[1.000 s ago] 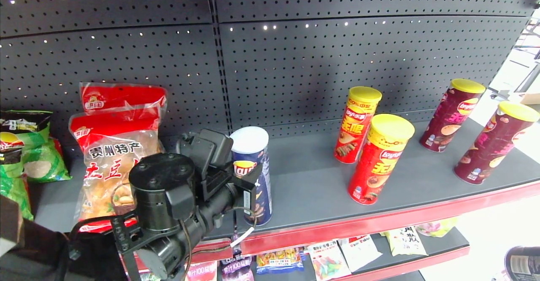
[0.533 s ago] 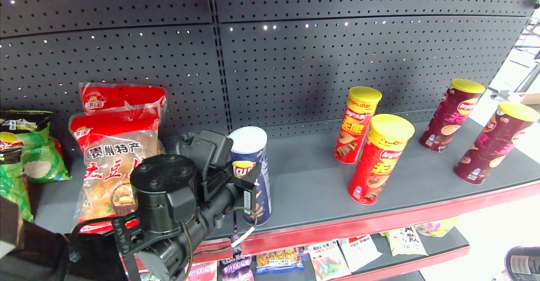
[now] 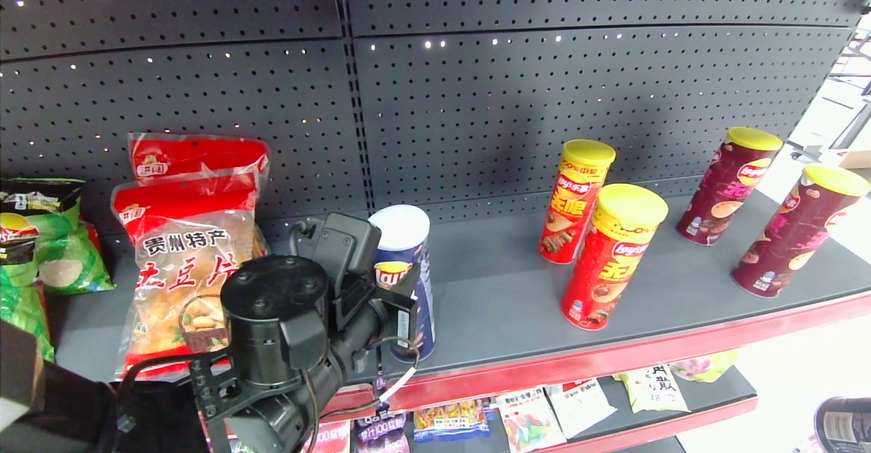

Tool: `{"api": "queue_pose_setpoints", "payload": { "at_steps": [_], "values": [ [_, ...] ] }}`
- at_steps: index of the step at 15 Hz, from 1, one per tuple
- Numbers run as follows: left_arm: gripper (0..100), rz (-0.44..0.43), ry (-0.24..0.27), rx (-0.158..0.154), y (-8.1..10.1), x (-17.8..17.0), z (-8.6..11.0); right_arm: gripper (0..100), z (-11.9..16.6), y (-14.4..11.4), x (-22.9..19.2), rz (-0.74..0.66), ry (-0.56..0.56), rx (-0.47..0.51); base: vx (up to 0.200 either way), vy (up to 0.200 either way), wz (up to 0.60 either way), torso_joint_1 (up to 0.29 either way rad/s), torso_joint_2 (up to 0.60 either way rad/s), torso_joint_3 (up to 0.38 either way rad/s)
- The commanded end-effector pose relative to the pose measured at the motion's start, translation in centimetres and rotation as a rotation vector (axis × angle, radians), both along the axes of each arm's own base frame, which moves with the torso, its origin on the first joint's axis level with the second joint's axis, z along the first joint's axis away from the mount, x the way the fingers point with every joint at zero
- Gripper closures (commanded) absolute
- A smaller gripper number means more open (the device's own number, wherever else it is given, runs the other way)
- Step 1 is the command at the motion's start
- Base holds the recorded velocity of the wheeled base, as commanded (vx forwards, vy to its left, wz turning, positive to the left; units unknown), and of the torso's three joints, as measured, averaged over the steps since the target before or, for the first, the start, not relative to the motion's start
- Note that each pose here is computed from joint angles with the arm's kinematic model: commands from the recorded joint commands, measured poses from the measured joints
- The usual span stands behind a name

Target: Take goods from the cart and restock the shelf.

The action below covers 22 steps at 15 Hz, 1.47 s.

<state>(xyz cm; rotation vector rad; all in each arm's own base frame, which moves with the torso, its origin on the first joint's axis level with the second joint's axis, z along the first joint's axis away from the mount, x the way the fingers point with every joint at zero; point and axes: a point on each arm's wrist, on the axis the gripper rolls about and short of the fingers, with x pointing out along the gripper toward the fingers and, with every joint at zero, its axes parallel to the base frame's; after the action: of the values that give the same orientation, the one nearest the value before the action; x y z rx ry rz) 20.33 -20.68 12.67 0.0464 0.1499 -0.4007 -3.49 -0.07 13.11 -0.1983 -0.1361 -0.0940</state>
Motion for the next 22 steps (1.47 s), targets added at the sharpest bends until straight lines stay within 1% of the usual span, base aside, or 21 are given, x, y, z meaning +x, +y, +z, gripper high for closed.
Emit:
{"api": "queue_pose_setpoints", "payload": {
  "at_steps": [1,5,7,10,16,17,19,22],
  "values": [
    [100,0.004,0.001,0.004,-0.05,0.01,-0.01,100,0.02,0.0,-0.01,0.0,-0.001,-0.001,0.0,0.0,0.0,0.0,0.0,0.0],
    [100,0.015,-0.005,0.004,-0.25,0.0,0.15,100,0.1,0.0,-0.04,0.0,-0.004,-0.001,0.0,0.0,0.0,0.0,0.0,0.0],
    [100,0.017,-0.001,0.01,-0.41,-0.13,0.16,100,0.14,0.0,-0.06,0.0,-0.006,-0.001,0.0,0.0,0.0,0.0,0.0,0.0],
    [100,0.011,0.0,0.013,-0.72,-0.49,0.14,100,0.26,0.0,-0.11,-0.002,-0.01,-0.001,0.0,0.0,0.0,0.0,0.0,0.0],
    [100,0.021,-0.004,0.01,-0.69,-0.49,0.21,100,0.22,-0.04,-0.26,-0.015,-0.021,0.002,0.0,0.0,0.0,0.0,0.0,0.0],
    [0,0.021,-0.003,0.012,-0.7,-0.47,0.17,100,0.26,-0.04,-0.28,-0.015,-0.023,0.002,0.0,0.0,0.0,0.0,0.0,0.0],
    [0,0.023,-0.004,0.011,-0.68,-0.48,0.21,100,0.26,-0.04,-0.28,-0.015,-0.023,0.002,0.0,0.0,0.0,0.0,0.0,0.0],
    [0,0.049,-0.009,0.007,-0.55,-0.42,0.32,100,0.3,-0.04,-0.3,-0.015,-0.024,0.002,0.0,0.0,0.0,0.0,0.0,0.0]
  ]
}}
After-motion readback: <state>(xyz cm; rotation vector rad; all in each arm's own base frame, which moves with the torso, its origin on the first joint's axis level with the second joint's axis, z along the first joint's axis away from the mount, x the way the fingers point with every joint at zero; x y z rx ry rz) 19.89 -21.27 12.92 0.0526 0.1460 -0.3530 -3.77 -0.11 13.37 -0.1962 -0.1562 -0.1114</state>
